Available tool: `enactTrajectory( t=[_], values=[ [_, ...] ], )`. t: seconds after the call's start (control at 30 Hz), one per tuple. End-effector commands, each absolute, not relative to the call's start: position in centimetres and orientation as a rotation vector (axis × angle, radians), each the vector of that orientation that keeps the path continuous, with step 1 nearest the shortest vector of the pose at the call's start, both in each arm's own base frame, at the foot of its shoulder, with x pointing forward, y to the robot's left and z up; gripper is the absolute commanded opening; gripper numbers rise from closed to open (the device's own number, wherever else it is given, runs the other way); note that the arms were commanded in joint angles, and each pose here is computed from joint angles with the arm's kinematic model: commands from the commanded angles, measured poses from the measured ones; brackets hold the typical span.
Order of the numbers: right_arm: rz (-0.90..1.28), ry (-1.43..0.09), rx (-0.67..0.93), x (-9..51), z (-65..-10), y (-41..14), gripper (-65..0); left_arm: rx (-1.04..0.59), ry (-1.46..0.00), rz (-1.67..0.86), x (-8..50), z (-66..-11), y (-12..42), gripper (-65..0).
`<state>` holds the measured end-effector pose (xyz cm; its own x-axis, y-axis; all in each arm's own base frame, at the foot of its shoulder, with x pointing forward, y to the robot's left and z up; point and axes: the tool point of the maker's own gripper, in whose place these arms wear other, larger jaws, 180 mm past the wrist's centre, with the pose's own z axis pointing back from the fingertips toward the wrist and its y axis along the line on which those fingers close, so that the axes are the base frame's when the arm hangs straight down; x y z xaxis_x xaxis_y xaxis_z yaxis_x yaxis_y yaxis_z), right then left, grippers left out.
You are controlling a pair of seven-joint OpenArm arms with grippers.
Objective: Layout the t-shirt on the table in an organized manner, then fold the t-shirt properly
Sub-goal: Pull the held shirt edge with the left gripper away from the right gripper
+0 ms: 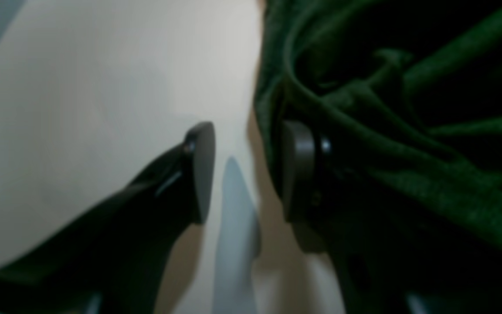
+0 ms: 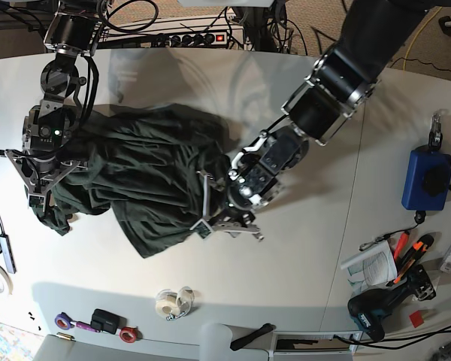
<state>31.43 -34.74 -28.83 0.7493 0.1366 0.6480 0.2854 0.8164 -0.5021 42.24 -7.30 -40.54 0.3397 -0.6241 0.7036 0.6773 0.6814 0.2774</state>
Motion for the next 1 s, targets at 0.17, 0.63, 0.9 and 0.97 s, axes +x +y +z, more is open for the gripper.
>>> enactTrajectory(
  t=[0.17, 0.63, 0.9, 0.97],
  values=[
    [-0.076, -0.785, -0.659, 32.2, -27.0, -35.2, -65.0, 0.097, -0.68, -0.823, 38.2, -45.8, 1.0, -41.6],
    [-0.074, -0.788, -0.659, 32.2, -27.0, -35.2, -65.0, -0.13, -0.98, -0.837, 34.2, -33.2, -2.2, -41.6],
    [-0.074, -0.788, -0.659, 32.2, -27.0, -35.2, -65.0, -0.389, -1.029, -0.675, 38.1, -30.0, -4.3, -41.6],
    [-0.074, -0.788, -0.659, 32.2, -26.9, -35.2, -65.0, -0.458, -0.99, -0.611, 39.6, -30.5, -4.8, -41.6]
  ],
)
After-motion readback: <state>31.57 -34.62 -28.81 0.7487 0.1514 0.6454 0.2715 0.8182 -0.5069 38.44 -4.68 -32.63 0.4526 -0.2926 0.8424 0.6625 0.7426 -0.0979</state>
